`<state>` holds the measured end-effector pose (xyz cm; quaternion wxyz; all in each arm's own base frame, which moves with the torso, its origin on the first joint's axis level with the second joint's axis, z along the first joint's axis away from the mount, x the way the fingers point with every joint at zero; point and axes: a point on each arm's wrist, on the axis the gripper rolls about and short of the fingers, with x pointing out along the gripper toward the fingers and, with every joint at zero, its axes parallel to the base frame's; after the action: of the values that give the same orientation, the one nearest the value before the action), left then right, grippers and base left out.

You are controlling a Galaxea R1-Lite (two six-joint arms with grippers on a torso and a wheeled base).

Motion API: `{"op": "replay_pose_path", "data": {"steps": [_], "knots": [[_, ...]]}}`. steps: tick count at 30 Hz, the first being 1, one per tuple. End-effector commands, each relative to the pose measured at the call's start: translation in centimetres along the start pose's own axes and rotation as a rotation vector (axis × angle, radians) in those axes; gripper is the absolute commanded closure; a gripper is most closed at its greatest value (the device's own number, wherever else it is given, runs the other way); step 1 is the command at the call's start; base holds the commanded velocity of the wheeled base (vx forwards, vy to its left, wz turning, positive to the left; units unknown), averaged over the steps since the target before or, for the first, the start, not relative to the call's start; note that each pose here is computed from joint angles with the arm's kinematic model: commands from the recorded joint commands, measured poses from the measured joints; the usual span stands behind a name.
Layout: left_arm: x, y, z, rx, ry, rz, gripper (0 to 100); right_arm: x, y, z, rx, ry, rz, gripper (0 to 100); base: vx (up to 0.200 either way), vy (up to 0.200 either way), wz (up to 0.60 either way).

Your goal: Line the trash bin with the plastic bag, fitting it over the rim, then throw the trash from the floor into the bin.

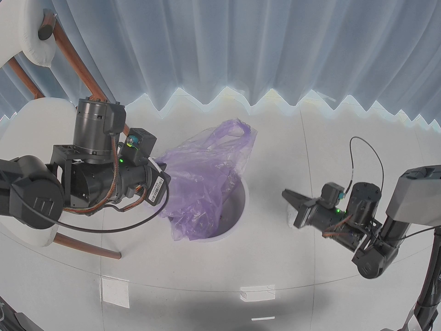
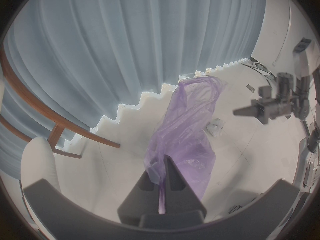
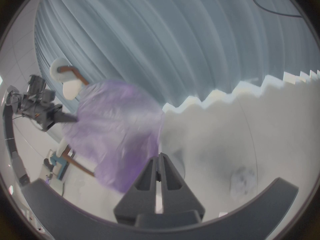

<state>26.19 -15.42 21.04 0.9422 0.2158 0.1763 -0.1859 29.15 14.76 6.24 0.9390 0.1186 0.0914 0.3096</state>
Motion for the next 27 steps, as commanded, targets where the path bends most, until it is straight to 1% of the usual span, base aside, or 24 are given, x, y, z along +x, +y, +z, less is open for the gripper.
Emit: {"op": "replay_pose_path", "data": {"steps": [1,4,5,7,10,14,18,21,25,27], "knots": [[-3.8,0.2,0.5,0.014,-0.001,-0.023,100,8.8,-4.4,3.2,-0.117,-0.264,-0.012,100,0.0,0.0,0.0],[-4.1,0.3,0.4,0.014,0.0,-0.022,100,11.2,-3.5,3.2,-0.129,-0.279,0.024,100,0.0,0.0,0.0],[-4.1,0.3,0.4,0.014,0.0,-0.022,100,11.2,-3.5,3.2,-0.129,-0.279,0.024,100,0.0,0.0,0.0],[-4.2,0.2,0.2,0.018,0.004,-0.021,100,13.8,-3.7,3.0,-0.186,-0.284,0.026,100,0.0,0.0,0.0],[-4.2,-0.1,0.3,0.022,-0.001,-0.03,100,15.8,-4.3,2.6,-0.226,-0.308,0.027,100,0.0,0.0,0.0],[-4.3,-0.4,0.3,0.026,-0.004,-0.04,100,17.6,-3.7,1.5,-0.225,-0.292,0.049,100,0.0,0.0,0.0],[-4.4,-0.7,0.4,0.031,-0.007,-0.048,100,18.9,-2.2,0.2,-0.224,-0.287,0.092,100,0.0,0.0,0.0],[-4.3,-0.8,0.3,0.034,-0.006,-0.053,100,19.2,-0.3,-0.6,-0.222,-0.277,0.132,100,0.0,0.0,0.0],[-4.2,-1.0,-0.1,0.038,0.008,-0.058,100,18.8,1.8,-1.1,-0.22,-0.264,0.177,100,0.0,0.0,0.0],[-4.1,-1.1,-0.4,0.039,0.018,-0.061,100,18.0,3.1,-1.0,-0.221,-0.255,0.217,100,0.0,0.0,0.0]]}}
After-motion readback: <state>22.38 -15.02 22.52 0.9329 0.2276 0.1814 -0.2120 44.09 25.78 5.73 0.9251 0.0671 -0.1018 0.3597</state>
